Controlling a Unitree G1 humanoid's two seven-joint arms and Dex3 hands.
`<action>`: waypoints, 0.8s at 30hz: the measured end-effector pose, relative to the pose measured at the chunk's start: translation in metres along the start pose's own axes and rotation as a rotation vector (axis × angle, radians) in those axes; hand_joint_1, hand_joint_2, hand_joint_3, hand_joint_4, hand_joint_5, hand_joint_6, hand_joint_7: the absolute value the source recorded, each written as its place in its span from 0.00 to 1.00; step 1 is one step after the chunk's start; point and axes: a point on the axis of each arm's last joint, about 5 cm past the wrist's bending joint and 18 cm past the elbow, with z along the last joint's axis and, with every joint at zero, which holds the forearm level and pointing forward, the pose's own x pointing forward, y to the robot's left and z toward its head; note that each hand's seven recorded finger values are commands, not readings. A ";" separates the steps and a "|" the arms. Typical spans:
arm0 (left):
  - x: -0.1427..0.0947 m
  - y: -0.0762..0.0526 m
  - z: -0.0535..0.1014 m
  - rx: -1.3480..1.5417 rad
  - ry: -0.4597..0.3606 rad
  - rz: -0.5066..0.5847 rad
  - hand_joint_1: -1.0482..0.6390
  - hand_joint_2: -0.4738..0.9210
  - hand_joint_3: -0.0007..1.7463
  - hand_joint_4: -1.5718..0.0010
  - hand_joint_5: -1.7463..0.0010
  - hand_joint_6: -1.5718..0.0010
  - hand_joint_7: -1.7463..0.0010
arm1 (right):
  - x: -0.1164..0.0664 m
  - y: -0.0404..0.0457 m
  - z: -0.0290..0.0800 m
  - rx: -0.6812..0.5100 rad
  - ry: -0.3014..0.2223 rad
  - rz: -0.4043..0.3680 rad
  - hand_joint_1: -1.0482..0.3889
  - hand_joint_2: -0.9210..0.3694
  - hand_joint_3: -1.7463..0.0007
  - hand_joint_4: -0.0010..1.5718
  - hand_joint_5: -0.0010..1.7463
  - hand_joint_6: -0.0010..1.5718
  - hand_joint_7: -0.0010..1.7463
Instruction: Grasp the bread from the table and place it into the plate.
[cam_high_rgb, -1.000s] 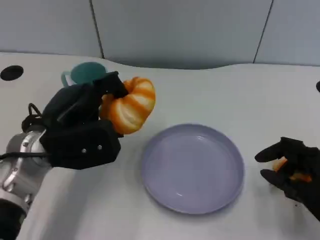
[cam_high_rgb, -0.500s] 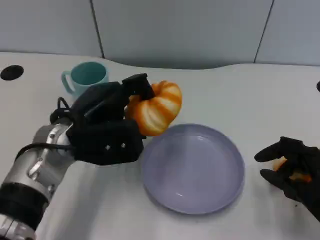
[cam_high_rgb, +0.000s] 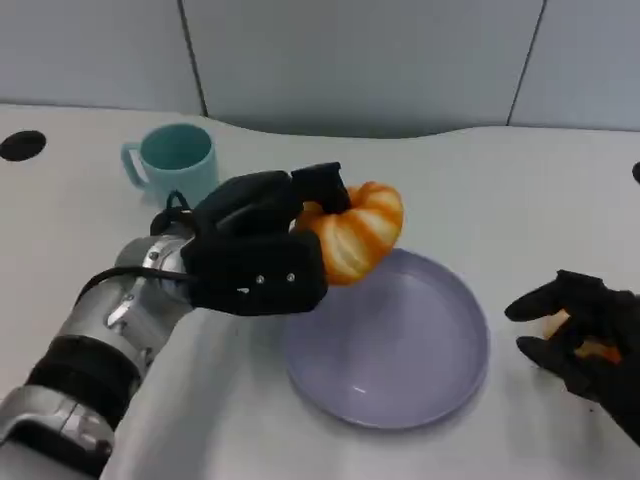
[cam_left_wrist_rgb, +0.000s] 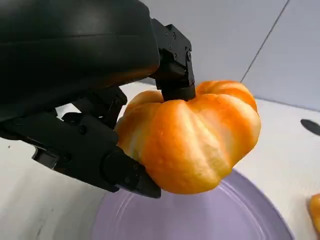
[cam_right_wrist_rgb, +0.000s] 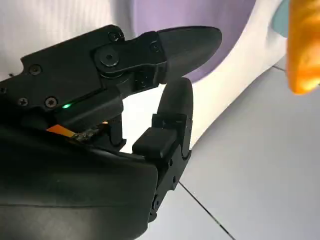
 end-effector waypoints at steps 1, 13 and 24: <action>0.001 0.000 0.000 0.000 0.003 -0.011 0.52 0.96 0.01 0.50 0.00 0.63 0.00 | 0.000 0.0001 0.000 0.001 -0.001 0.000 0.55 0.00 0.88 0.44 0.74 0.42 0.54; 0.006 -0.001 -0.001 0.032 -0.029 -0.147 0.44 0.98 0.01 0.69 0.00 0.81 0.01 | -0.001 0.0014 0.000 0.006 0.006 -0.001 0.55 0.00 0.88 0.45 0.74 0.42 0.54; 0.011 0.016 0.004 0.069 -0.117 -0.335 0.26 0.98 0.00 0.89 0.66 0.68 0.93 | 0.000 0.0018 0.003 -0.003 0.004 -0.001 0.54 0.00 0.89 0.44 0.74 0.42 0.54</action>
